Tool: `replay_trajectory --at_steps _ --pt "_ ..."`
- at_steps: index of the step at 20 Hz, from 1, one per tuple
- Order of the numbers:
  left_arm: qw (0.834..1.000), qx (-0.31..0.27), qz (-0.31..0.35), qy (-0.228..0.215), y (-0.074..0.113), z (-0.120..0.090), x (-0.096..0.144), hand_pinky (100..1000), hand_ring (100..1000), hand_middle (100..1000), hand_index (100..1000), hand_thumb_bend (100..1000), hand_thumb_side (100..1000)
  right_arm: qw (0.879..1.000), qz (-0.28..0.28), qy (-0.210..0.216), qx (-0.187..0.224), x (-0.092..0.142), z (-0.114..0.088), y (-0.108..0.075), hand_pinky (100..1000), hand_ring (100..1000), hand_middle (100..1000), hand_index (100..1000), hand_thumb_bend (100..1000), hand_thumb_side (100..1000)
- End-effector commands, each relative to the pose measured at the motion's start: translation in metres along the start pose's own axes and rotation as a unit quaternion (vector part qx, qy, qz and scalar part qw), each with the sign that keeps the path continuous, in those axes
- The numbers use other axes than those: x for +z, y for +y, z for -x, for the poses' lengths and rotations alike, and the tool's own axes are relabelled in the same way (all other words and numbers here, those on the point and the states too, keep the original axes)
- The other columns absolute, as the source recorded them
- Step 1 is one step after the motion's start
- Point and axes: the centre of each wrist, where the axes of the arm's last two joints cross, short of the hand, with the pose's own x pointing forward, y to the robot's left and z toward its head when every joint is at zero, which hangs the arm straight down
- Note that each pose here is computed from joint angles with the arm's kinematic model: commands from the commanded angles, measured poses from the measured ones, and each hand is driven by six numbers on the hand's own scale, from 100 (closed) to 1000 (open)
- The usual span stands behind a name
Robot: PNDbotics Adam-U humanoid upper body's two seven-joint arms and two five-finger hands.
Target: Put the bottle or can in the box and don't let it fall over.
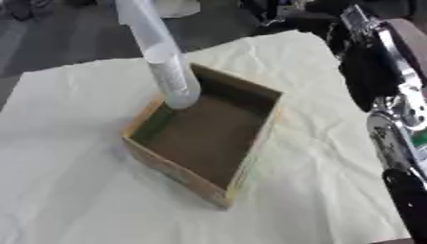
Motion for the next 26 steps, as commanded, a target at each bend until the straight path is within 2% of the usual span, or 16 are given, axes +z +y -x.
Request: replay_trajectory --at_steps 1,11,15,26 --pt "1.000 -0.013 -0.004 -0.003 0.007 -0.006 0.000 612 425 490 461 100 384 1.000 -0.004 -0.011 -0.002 -0.003 -0.006 0.000 968 734 777 816 100 718" --pt "1.000 -0.008 0.009 0.005 -0.010 -0.001 -0.009 626 439 503 478 100 367 1.000 -0.006 -0.010 -0.007 -0.004 -0.006 0.002 969 734 778 816 100 722" --pt "1.000 -0.007 0.021 0.005 -0.016 -0.001 -0.012 651 461 527 508 100 327 1.000 -0.007 -0.009 -0.008 -0.004 -0.005 0.003 969 734 778 816 100 722" --pt "0.999 0.007 0.035 0.007 -0.028 0.003 -0.017 686 486 556 543 100 366 1.000 -0.009 -0.009 -0.013 -0.005 -0.006 0.005 970 734 778 816 100 725"
